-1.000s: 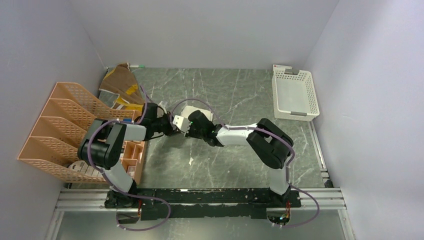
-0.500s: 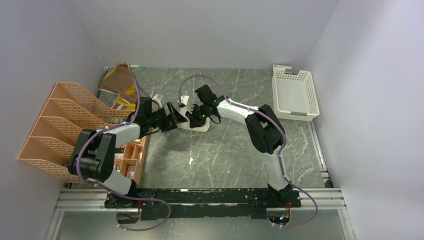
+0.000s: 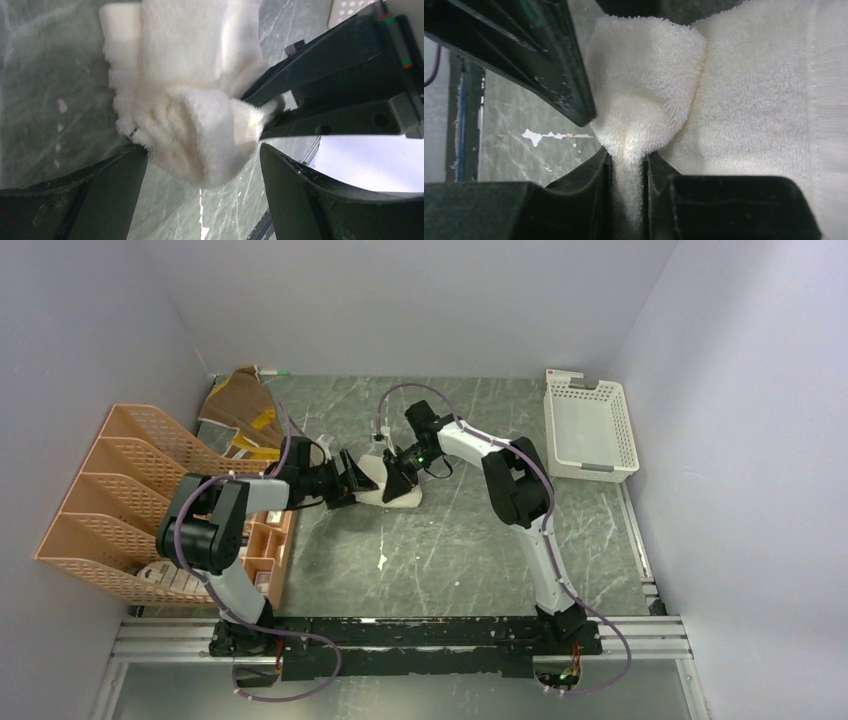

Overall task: Roll the towels
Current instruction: Roll the towel at the center of the board.

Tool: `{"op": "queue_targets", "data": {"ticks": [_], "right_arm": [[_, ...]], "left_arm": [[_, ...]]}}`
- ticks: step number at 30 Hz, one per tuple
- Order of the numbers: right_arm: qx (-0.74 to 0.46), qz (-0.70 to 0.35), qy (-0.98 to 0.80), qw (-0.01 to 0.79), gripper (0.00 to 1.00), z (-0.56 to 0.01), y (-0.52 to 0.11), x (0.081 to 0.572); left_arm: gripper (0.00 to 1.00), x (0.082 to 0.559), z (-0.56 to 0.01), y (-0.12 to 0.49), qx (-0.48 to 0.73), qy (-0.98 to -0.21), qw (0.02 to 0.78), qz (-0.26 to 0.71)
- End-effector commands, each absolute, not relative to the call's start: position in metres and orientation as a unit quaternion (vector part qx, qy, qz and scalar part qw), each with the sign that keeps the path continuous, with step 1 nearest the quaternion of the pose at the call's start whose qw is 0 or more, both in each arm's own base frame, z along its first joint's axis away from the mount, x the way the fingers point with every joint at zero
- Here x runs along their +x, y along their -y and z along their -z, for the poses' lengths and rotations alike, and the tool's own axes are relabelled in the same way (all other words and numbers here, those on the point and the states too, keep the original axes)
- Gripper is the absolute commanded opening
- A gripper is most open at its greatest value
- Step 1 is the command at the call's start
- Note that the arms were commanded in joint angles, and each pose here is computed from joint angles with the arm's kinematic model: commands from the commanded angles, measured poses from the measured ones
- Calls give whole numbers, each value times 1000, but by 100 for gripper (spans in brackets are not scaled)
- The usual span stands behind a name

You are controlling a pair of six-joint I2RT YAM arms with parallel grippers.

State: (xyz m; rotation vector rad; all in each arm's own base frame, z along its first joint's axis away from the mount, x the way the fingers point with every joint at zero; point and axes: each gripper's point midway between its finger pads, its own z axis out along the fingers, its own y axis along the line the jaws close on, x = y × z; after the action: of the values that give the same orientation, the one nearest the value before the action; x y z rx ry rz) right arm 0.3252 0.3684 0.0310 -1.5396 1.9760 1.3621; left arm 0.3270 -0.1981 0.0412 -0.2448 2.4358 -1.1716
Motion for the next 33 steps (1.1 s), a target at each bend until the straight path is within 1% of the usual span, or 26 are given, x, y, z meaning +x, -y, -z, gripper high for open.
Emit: {"op": "queue_targets", "data": {"ticks": [1, 3, 4, 5, 6, 8, 9, 10, 11, 13, 15, 17, 18, 19, 22, 24, 29, 31, 33], "right_arm": [[-492, -515, -702, 20, 20, -11, -356, 276], [-493, -516, -700, 19, 21, -12, -356, 277], [-493, -517, -700, 19, 23, -13, -357, 277], [-493, -517, -699, 19, 25, -14, -357, 277], [-494, -515, -700, 20, 39, -15, -357, 278], [-493, -506, -707, 24, 94, -15, -357, 281], [-493, -497, -714, 29, 99, -15, -357, 285], [-490, -480, -727, 37, 100, -12, -356, 291], [-483, -453, -748, 50, 100, -8, -354, 300], [-466, -385, -789, 109, 100, -8, -349, 334], [-441, -321, -818, 184, 100, -25, -337, 369], [-421, -242, -819, 304, 100, -71, -324, 402], [-412, -204, -811, 363, 100, -93, -316, 410], [-402, -165, -787, 438, 100, -123, -313, 422], [-402, -17, -721, 564, 100, -170, -299, 405], [-440, 50, -670, 595, 100, -178, -303, 378], [-546, 71, -575, 605, 100, -165, -333, 311], [-591, 94, -542, 590, 100, -149, -341, 298], [-628, 121, -534, 553, 99, -123, -344, 297]], "left_arm": [[93, 346, -34, 201, -71, -874, 226, 424], [86, 347, -28, 203, -71, -874, 220, 427], [81, 348, -26, 204, -71, -874, 220, 427], [73, 349, -24, 205, -71, -874, 218, 428], [64, 349, -23, 206, -70, -874, 217, 430], [45, 347, -21, 207, -69, -873, 213, 433], [35, 346, -21, 207, -68, -873, 211, 434], [14, 346, -21, 207, -68, -874, 209, 433], [8, 345, -20, 206, -71, -877, 206, 429], [7, 342, -20, 204, -70, -879, 204, 426], [7, 340, -20, 203, -71, -882, 203, 420], [7, 338, -21, 202, -73, -885, 198, 416], [7, 338, -21, 201, -74, -886, 195, 414], [7, 337, -21, 201, -75, -888, 191, 411], [7, 336, -20, 200, -77, -895, 174, 403], [7, 336, -21, 199, -78, -899, 168, 397], [7, 332, -24, 200, -81, -900, 153, 400], [7, 328, -22, 203, -79, -899, 140, 408], [7, 325, -18, 205, -79, -897, 129, 415]]}}
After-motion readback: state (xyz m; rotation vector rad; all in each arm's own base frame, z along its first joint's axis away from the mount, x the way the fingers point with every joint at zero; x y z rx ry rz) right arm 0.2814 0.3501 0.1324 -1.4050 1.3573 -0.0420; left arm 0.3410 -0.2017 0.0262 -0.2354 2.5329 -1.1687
